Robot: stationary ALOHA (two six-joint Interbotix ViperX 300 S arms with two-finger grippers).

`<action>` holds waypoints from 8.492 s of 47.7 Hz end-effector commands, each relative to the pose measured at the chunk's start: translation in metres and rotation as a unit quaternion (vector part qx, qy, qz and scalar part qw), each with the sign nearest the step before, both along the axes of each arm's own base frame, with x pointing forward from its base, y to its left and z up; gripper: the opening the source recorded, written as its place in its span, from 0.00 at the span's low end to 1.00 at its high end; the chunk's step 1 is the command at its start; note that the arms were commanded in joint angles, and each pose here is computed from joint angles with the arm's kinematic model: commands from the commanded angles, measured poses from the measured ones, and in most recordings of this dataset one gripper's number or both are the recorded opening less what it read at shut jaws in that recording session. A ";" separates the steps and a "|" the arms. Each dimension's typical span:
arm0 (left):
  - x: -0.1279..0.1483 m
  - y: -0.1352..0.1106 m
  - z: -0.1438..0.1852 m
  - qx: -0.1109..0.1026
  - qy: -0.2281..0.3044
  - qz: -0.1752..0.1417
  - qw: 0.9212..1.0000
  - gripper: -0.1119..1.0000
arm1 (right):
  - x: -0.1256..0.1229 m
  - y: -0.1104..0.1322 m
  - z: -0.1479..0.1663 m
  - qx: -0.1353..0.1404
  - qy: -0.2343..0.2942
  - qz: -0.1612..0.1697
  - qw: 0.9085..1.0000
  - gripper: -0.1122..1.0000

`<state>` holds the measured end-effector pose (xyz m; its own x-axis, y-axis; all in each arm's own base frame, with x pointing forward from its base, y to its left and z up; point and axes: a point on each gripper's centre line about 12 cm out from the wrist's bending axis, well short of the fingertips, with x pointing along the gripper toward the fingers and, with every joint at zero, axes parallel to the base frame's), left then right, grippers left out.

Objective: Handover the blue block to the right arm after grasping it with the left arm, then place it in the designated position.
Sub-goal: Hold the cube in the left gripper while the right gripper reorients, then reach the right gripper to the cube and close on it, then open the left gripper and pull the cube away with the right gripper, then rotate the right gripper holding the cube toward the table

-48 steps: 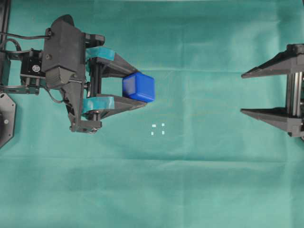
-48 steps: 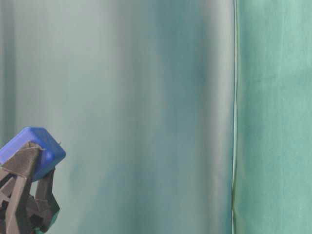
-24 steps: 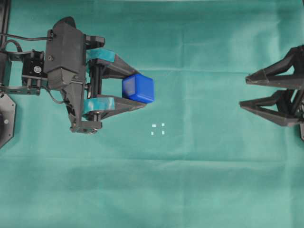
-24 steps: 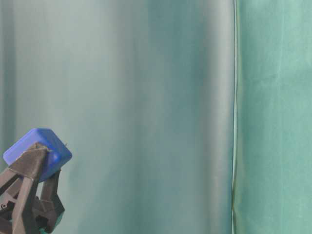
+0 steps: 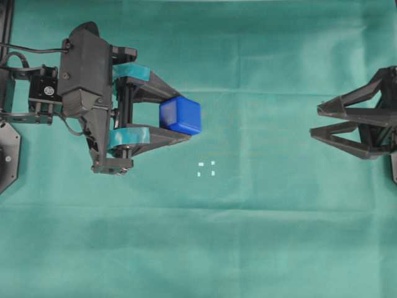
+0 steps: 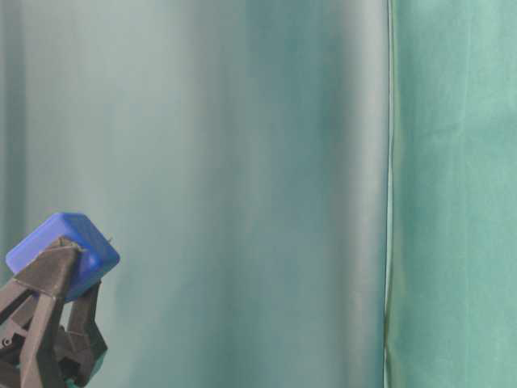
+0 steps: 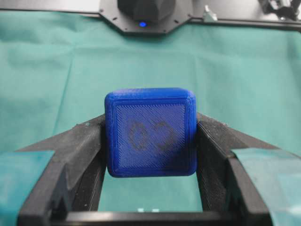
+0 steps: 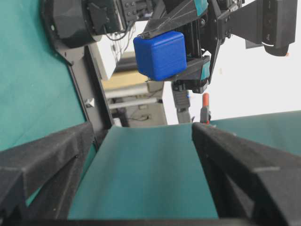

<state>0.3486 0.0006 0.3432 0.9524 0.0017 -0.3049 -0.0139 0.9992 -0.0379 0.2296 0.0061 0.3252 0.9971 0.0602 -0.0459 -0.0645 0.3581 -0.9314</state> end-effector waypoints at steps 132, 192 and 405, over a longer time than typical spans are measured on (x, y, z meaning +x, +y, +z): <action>-0.001 -0.001 0.008 -0.001 -0.009 0.000 1.000 0.52 | 0.185 -0.005 0.026 -0.040 0.018 0.024 0.999 0.94; 0.000 -0.002 0.010 -0.002 -0.012 -0.003 1.000 0.53 | 0.185 -0.012 0.024 -0.039 0.044 -0.004 0.998 0.66; -0.031 -0.004 0.007 -0.011 -0.008 -0.004 1.000 1.00 | 0.114 -0.009 0.022 0.574 0.093 -0.109 0.806 0.61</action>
<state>0.3170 -0.0029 0.3390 0.9471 -0.0087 -0.3210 -0.0105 0.9983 -0.0581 0.3438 -0.0034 0.3302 0.9600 -0.0078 -0.2799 0.0186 0.9992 0.0360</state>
